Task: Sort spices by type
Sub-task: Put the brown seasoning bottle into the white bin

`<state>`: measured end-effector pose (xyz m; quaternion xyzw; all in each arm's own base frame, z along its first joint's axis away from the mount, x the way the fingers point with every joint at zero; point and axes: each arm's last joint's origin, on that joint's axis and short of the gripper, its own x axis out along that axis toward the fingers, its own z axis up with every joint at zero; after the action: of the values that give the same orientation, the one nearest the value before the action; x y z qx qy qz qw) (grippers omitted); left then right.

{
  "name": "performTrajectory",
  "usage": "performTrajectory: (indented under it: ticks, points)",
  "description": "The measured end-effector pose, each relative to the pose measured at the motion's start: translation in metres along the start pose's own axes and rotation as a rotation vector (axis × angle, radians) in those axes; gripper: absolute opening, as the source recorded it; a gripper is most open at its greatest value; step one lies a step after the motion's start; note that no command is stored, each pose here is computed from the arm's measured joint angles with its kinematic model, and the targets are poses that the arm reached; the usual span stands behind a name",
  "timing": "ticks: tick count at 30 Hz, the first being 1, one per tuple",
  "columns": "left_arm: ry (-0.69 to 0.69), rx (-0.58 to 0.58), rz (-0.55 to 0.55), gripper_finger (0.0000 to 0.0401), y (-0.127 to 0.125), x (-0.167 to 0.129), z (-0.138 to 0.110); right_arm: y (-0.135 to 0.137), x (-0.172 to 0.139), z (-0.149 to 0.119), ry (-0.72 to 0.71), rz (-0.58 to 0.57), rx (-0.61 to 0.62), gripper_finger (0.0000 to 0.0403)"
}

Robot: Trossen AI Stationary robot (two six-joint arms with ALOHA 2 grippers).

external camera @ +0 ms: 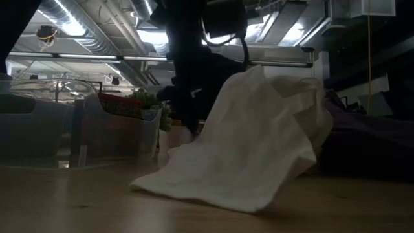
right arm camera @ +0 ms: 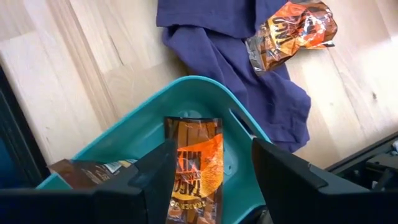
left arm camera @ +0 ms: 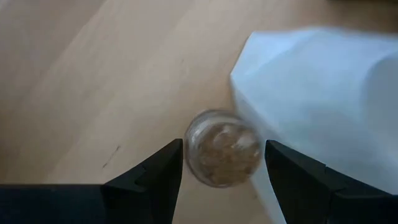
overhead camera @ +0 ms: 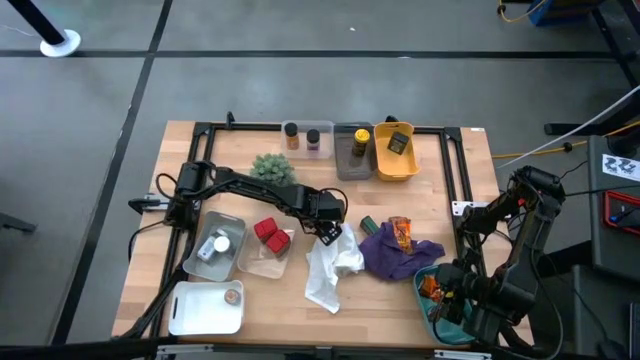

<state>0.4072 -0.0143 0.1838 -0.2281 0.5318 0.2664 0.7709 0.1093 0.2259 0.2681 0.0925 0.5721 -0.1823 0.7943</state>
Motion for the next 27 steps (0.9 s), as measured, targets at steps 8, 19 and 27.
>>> performTrajectory:
  ticks: [8,19,27]
  points:
    - [0.007,0.056,0.007,0.021,-0.0014,0.0112,-0.0003,0.0014,0.0001,0.0004,-0.016,0.013,0.005,0.0207]
    - [0.006,0.122,0.007,0.0162,-0.0012,0.0111,-0.0001,0.0014,0.0002,0.0004,-0.016,0.013,0.005,0.0207]
    - [0.044,0.127,-0.021,0.0161,-0.0017,0.0084,-0.0005,0.0013,0.0002,0.0018,-0.064,0.012,0.004,0.0207]
